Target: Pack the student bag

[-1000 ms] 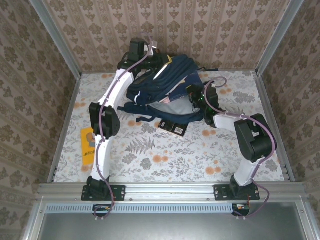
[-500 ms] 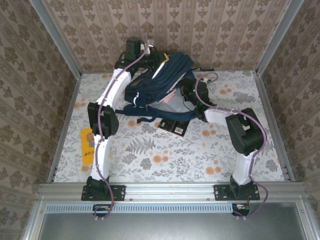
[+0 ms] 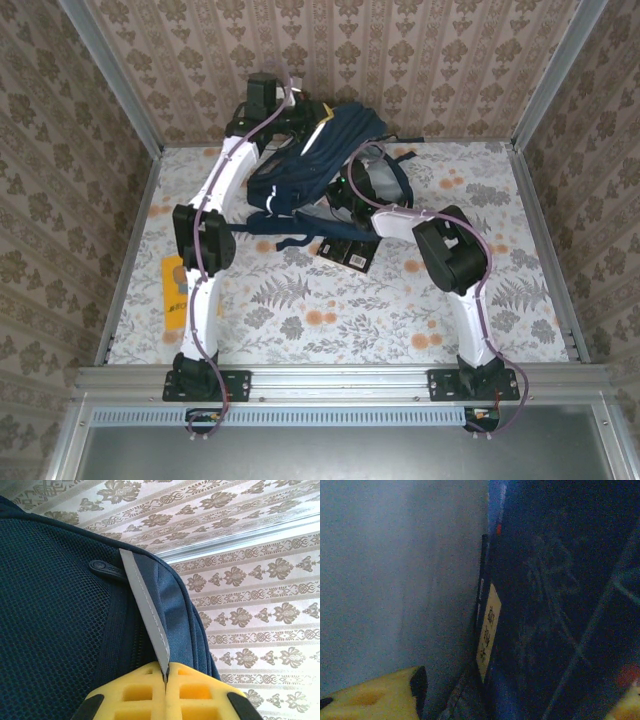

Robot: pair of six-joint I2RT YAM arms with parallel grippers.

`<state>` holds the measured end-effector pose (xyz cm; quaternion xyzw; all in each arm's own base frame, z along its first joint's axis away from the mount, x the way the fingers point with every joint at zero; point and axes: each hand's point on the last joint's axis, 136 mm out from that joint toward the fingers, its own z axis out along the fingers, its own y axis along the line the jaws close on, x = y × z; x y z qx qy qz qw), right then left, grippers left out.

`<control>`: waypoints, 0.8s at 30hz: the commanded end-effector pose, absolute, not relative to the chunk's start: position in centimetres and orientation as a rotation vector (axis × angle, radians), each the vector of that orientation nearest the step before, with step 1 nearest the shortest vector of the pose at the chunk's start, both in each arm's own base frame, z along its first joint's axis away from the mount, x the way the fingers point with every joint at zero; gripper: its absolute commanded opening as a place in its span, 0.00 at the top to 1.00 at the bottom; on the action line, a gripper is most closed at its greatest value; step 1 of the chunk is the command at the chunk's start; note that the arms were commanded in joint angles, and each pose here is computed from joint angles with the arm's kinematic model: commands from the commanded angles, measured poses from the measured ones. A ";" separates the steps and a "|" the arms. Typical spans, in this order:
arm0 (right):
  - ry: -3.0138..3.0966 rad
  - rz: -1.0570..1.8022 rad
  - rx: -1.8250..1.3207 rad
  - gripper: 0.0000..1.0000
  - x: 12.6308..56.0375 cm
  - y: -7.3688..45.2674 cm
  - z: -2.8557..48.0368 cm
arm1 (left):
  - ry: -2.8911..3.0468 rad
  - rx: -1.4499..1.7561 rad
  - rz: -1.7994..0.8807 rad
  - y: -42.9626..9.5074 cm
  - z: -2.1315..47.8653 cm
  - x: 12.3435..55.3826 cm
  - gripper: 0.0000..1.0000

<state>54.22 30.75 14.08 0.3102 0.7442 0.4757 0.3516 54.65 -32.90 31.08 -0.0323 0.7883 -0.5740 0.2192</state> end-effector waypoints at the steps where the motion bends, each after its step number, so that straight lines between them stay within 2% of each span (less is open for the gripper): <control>1: 2.017 1.128 0.656 0.28 52.8 29.6 16.1 | 1.986 -0.002 -1.603 -31.3 36.1 55.9 1.00; 7: 2.323 0.833 0.404 0.26 47.1 26.2 16.0 | 2.019 -0.020 -1.569 -30.7 34.4 56.7 1.00; 12: 2.349 0.666 0.326 0.23 42.4 22.2 17.3 | 2.072 -0.011 -1.541 -31.1 32.4 56.8 0.99; 14: 2.352 0.595 0.313 0.23 40.7 20.5 17.8 | 2.101 0.004 -1.525 -31.4 31.8 56.3 0.90; 19: 2.318 0.374 0.360 0.26 36.3 14.9 19.1 | 2.196 0.035 -1.293 -29.7 31.6 53.4 0.52; 22: 2.288 0.315 0.352 0.25 34.8 13.2 19.9 | 2.219 0.006 -1.042 -25.9 32.2 51.0 0.38; 24: 2.286 0.313 0.325 0.24 34.2 13.1 20.1 | 2.239 -0.048 -0.880 -22.5 31.7 49.3 0.32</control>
